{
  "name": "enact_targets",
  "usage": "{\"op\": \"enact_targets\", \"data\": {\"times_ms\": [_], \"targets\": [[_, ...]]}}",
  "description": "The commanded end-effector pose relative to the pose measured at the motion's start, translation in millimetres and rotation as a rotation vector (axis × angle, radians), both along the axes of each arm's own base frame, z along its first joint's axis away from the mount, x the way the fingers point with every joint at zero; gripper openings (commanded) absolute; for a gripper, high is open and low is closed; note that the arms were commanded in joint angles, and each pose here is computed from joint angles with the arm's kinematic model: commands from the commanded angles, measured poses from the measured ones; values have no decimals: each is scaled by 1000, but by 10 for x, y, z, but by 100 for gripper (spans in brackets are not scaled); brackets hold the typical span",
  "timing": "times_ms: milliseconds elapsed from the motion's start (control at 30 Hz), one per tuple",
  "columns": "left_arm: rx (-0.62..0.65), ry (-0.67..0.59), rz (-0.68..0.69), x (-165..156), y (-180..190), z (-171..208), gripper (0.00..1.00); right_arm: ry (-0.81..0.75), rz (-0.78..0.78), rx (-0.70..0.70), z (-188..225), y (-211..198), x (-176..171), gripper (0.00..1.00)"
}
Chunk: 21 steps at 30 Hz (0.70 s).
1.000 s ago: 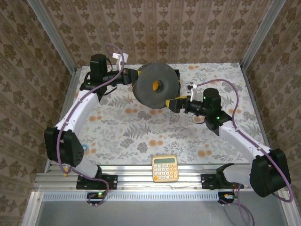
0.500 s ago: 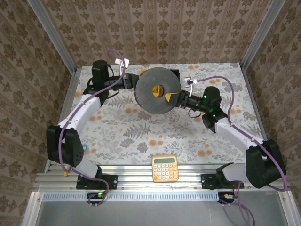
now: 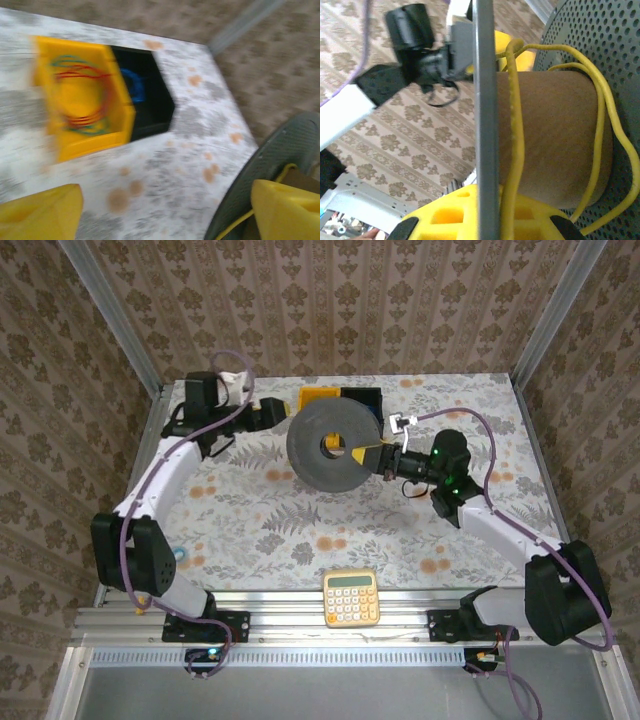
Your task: Wrap the cables
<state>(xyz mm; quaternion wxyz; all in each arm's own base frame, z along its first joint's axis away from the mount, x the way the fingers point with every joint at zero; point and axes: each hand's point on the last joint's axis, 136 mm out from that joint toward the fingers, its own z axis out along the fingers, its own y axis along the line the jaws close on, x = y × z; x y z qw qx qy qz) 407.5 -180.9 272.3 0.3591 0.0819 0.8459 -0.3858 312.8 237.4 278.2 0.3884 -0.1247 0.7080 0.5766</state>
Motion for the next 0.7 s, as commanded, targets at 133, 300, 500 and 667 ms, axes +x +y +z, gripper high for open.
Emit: {"op": "enact_targets", "data": {"times_ms": [133, 300, 500, 667], "targets": [[411, -50, 274, -165, 876, 4, 100, 281, -53, -19, -583, -173, -85, 0], [483, -57, 317, -302, 1003, -80, 100, 428, -80, -17, -1116, -175, -21, 0], [486, -26, 296, -395, 989, -241, 100, 531, -84, -73, -1608, -145, 90, 0], [478, -8, 283, -422, 966, -342, 100, 561, -78, -169, -1925, -152, 119, 0]]}}
